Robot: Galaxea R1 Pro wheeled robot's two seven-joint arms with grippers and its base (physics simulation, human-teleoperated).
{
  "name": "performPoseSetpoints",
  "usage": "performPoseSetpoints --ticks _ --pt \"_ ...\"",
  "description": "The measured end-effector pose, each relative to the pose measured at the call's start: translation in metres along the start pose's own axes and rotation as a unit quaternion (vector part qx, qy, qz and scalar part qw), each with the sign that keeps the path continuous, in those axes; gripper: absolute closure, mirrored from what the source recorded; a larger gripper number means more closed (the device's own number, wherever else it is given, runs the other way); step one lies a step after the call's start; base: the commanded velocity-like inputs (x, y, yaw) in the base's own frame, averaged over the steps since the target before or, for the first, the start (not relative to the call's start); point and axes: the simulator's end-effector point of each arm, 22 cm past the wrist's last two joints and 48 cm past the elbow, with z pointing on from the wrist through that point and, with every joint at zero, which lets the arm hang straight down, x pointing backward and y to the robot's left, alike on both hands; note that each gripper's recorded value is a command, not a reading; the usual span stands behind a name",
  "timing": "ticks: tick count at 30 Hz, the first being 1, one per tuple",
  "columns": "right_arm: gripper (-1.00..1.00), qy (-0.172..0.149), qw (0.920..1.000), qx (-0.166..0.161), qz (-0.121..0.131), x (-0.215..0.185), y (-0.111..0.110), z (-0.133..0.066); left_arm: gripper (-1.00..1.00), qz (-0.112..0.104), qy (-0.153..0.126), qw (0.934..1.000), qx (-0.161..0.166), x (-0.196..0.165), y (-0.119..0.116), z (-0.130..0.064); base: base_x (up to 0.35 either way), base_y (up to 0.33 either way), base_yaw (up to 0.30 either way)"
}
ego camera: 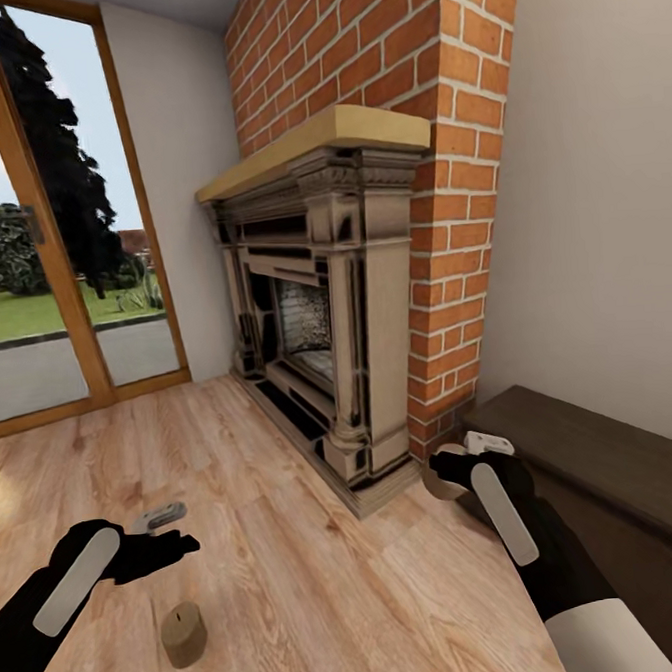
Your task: Place each of the two pumpkins and all three candles from the living room inside a cabinet in the living room (use any cabinet), then make sure every cabinet is closed, and position the cauldron so it is next to a table in the living room.
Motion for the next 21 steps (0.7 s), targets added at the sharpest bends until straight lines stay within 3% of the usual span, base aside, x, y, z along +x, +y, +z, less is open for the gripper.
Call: performPoseSetpoints --ticks 5,11,21 --pt "1.0 0.0 1.0 0.0 -0.002 0.0 0.001 0.0 -1.0 -0.006 -0.004 1.0 -0.004 -0.003 0.003 -0.001 0.032 0.04 -0.004" --pt "1.0 0.0 1.0 0.0 -0.002 0.0 0.001 0.0 -1.0 -0.009 -0.004 0.9999 -0.007 -0.003 0.005 -0.001 0.038 0.227 0.0" --pt "1.0 0.005 1.0 0.001 -0.003 0.005 0.001 0.003 -1.0 -0.027 0.02 0.9991 -0.026 0.015 0.026 0.013 0.183 0.109 0.0"
